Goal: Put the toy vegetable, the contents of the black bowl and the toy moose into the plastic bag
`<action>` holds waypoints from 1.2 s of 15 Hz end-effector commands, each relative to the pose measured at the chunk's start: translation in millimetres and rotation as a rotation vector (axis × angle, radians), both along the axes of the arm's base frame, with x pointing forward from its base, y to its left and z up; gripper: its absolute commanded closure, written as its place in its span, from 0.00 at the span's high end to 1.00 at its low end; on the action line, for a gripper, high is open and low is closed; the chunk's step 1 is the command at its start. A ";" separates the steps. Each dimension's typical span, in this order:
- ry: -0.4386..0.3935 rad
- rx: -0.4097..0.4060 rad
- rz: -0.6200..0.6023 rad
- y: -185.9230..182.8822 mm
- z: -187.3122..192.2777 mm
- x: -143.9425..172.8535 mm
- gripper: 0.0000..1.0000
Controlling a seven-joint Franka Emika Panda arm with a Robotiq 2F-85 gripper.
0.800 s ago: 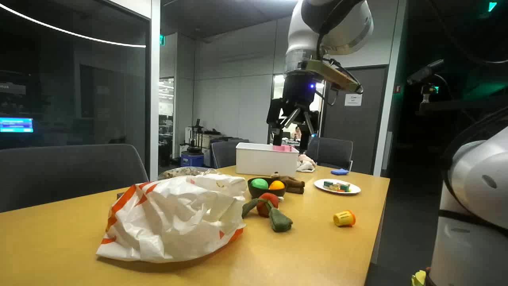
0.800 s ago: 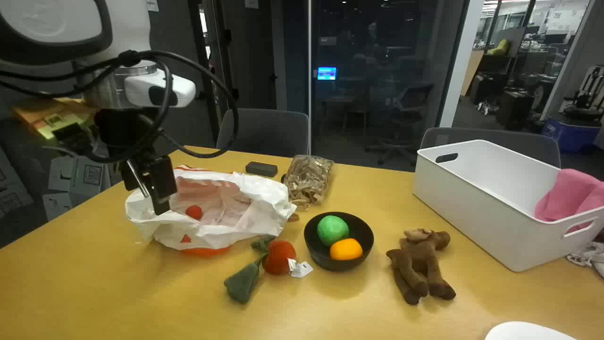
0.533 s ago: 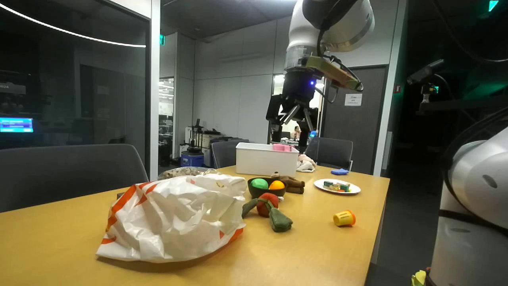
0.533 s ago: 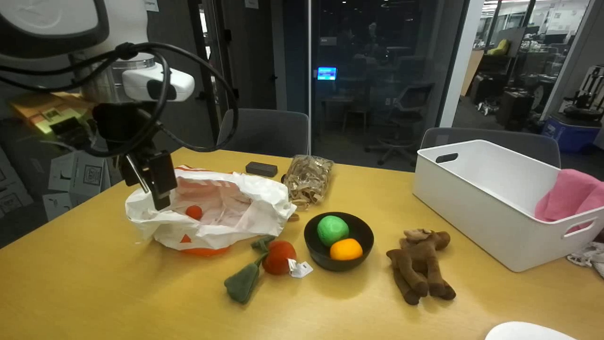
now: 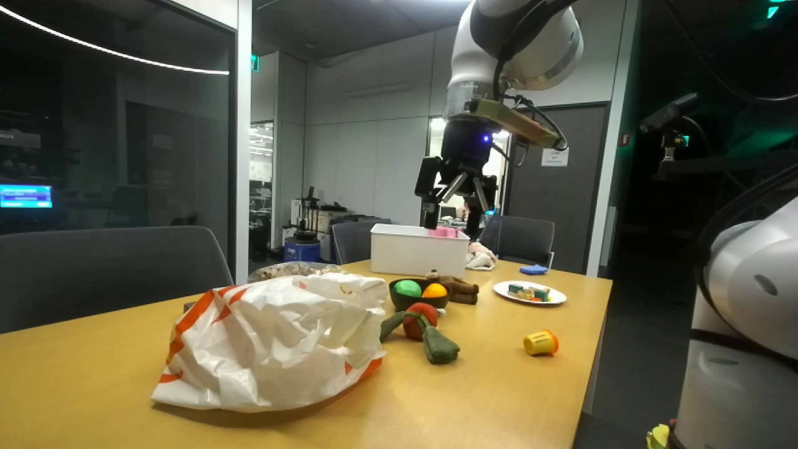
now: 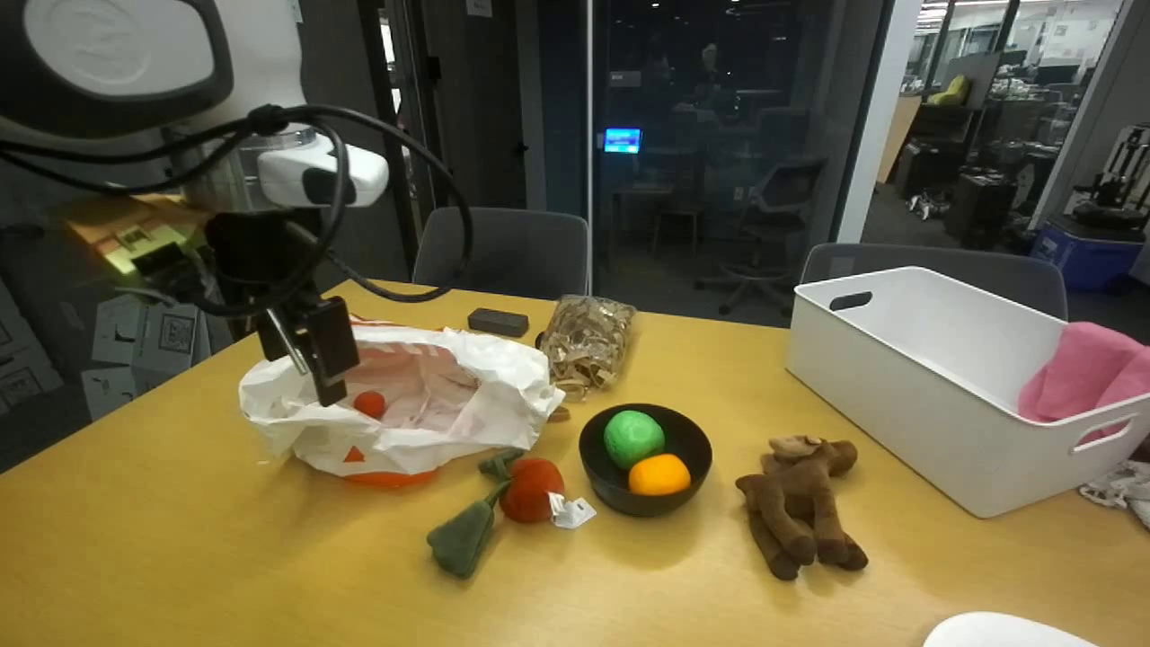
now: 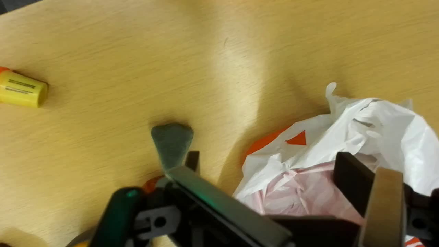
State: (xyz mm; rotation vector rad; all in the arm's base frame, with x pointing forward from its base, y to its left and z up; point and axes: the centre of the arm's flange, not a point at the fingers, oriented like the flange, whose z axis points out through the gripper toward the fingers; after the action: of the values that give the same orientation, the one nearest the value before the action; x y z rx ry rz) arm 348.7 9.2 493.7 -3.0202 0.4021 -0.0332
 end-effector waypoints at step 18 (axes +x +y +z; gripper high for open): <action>0.100 0.015 -0.239 -149.4 -212.3 160.6 1.00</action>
State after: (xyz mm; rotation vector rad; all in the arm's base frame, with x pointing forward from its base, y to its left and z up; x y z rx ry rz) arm 484.4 -130.7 297.0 -2.9590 0.7757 0.1062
